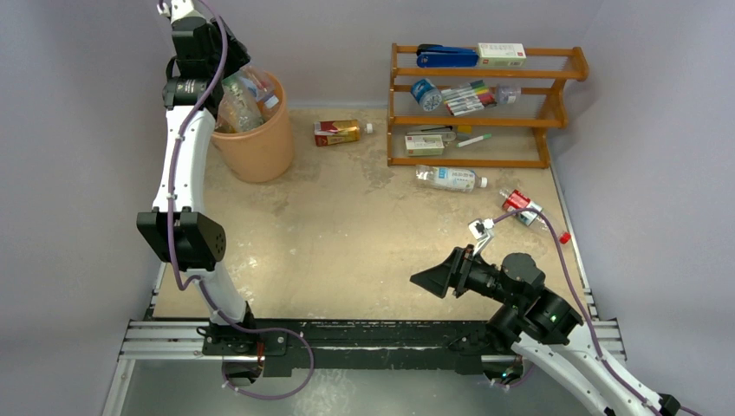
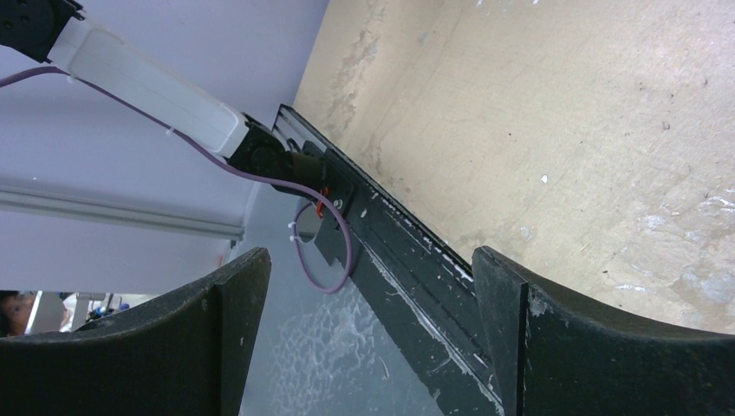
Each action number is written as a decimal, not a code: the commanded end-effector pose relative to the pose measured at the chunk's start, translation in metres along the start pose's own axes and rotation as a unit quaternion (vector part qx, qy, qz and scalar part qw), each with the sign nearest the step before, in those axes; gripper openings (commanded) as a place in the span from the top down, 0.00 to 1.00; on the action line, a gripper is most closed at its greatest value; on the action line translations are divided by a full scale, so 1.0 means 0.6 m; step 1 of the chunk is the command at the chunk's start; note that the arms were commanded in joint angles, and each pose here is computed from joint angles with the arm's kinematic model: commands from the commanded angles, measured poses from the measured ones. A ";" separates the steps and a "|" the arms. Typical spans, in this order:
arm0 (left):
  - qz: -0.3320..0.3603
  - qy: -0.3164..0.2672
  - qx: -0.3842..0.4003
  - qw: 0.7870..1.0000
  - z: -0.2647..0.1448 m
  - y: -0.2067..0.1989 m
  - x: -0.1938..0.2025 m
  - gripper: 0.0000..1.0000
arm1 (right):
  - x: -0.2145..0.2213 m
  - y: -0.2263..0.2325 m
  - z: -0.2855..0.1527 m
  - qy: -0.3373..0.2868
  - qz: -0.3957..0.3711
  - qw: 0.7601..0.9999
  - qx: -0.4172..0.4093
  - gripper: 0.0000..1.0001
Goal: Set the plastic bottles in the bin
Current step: Place the plastic bottle in the trash bin.
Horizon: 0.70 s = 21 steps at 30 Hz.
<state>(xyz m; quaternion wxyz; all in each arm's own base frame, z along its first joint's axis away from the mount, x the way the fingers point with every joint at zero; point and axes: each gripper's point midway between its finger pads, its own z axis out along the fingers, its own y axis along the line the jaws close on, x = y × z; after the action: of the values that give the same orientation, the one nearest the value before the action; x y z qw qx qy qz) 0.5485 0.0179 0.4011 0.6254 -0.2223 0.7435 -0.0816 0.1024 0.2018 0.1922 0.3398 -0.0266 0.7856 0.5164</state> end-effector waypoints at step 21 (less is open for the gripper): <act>0.073 0.003 -0.043 0.996 0.100 0.009 0.089 0.37 | 0.014 -0.006 0.011 0.008 0.012 1.000 -0.013 0.10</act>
<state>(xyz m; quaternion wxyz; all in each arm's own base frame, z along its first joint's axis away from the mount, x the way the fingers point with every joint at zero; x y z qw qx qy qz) 0.5919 0.0179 0.3331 0.6013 -0.2084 0.7713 -0.0083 0.1016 0.2020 0.1716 0.3236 -0.0149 0.7959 0.5115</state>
